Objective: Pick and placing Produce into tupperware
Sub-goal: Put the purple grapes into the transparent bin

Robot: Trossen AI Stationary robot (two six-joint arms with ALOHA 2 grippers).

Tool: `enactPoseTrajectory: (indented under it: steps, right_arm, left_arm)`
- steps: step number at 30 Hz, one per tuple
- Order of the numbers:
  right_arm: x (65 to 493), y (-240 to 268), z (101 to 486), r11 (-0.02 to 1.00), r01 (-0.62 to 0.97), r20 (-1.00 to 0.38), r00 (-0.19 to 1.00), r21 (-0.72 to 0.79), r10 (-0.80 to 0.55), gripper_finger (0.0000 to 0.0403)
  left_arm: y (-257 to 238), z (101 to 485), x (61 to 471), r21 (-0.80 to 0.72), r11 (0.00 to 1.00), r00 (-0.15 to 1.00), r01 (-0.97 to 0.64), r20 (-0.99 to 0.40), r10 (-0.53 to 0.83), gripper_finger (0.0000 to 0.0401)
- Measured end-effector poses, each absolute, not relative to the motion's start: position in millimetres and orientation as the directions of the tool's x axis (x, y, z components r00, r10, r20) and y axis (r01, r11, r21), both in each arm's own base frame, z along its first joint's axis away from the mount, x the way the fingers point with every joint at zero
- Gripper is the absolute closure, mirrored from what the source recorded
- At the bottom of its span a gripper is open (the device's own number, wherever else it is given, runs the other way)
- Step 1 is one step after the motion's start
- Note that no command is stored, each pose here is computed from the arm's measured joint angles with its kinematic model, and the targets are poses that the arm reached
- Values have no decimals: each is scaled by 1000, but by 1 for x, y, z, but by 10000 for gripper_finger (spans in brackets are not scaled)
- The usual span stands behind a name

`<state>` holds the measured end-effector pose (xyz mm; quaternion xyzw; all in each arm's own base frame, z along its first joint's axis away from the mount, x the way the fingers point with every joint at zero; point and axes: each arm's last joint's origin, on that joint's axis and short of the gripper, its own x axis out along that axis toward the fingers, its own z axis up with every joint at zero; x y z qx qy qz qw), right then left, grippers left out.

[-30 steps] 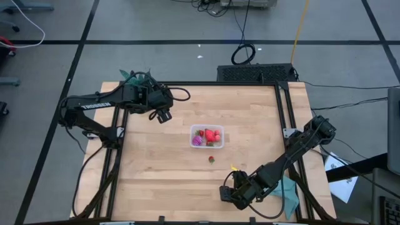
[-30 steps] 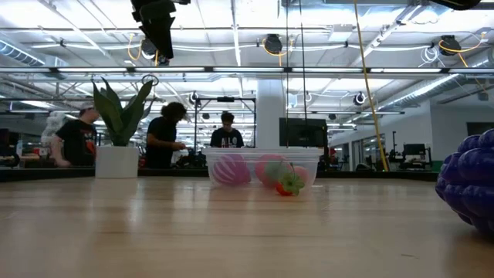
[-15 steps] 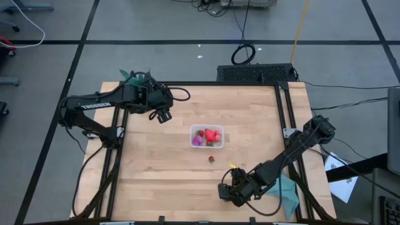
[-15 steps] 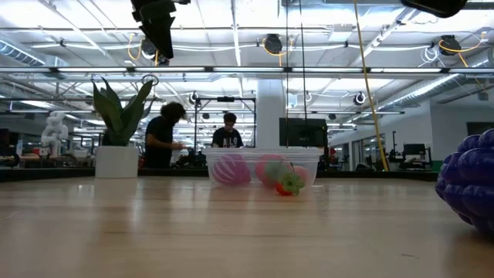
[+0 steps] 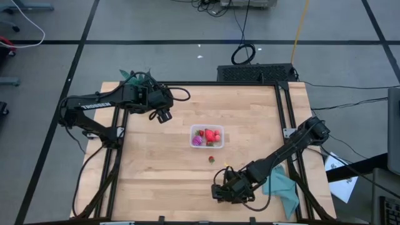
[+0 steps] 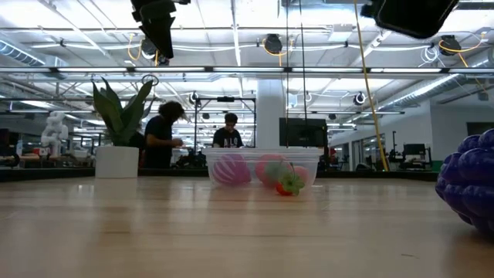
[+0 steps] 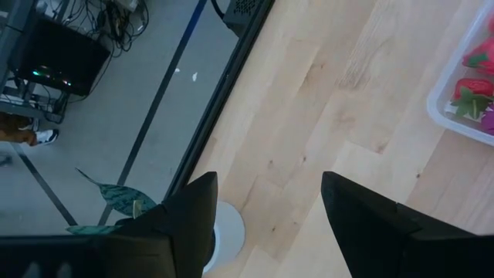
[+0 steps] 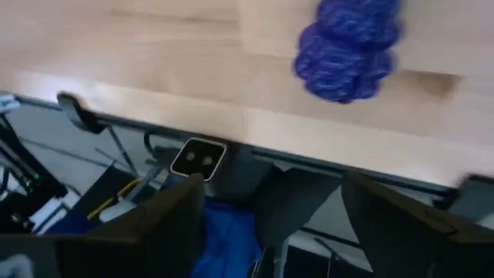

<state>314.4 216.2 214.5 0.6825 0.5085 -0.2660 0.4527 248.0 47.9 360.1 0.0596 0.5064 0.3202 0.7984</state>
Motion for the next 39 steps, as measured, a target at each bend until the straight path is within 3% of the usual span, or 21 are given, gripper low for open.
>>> enactPoseTrajectory:
  steps: [10,39]
  right_arm:
    - [329,225,190,11,941,-772,271,338,575,99]
    - [328,195,181,116,963,-867,163,244,471,99]
  left_arm:
    - [48,360,248,419,789,281,-449,-772,570,162]
    - [48,360,248,414,794,282,-445,-777,563,162]
